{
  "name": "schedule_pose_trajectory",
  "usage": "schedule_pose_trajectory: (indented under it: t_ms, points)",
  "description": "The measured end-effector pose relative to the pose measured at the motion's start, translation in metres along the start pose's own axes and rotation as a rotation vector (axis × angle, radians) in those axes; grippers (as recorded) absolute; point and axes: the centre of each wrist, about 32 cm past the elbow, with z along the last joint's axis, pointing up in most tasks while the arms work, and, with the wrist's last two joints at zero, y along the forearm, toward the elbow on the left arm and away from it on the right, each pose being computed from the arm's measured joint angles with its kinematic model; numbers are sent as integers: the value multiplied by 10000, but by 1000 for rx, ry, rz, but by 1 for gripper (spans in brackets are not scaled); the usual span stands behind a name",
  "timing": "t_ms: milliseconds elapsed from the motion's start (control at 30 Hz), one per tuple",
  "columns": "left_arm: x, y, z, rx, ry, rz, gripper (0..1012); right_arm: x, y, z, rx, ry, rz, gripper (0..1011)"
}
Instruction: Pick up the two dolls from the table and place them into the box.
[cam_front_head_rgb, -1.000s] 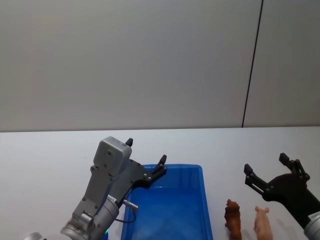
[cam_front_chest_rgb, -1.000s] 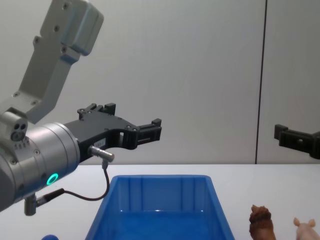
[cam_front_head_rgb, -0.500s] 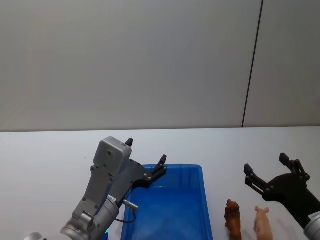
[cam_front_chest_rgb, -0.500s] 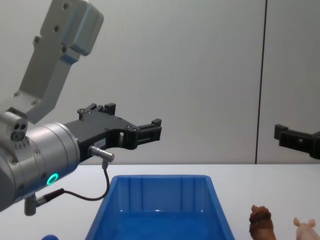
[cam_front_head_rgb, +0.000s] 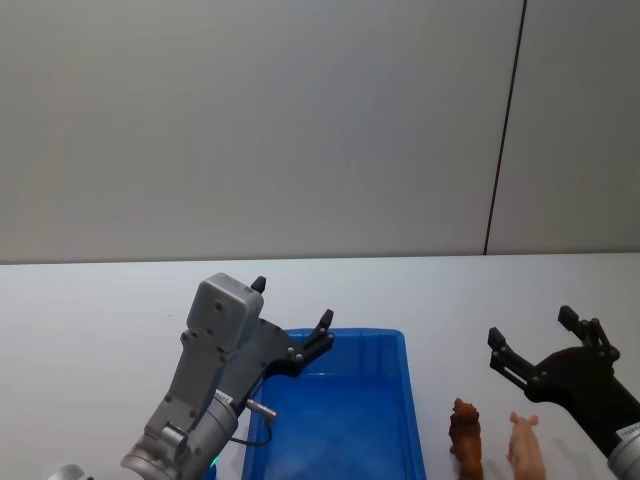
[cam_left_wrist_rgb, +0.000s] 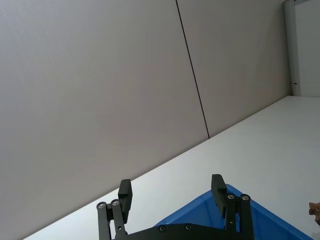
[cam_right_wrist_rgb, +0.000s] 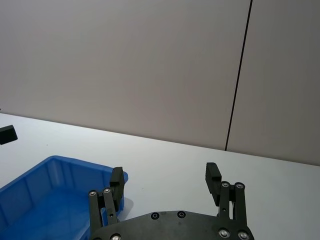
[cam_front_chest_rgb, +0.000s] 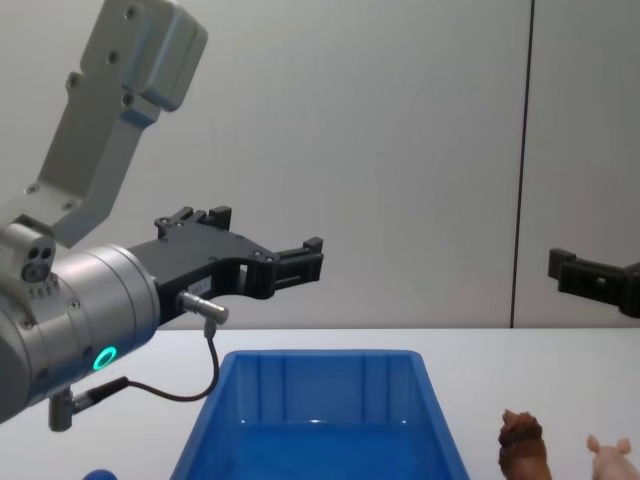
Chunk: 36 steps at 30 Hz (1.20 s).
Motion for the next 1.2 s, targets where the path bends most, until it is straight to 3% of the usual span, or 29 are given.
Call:
schedule_pose_trajectory:
  t_ms: [300,667,1200]
  points:
    - [0,0,0,0,0,0,1001,8,6,-12,-20,7,-10,1001]
    - [0,0,0,0,0,0,1001,-18,-44,-58,-96,26,-60,1001]
    - [0,0,0,0,0,0,1001,-225,-210,-154,-214,23,-126,1001]
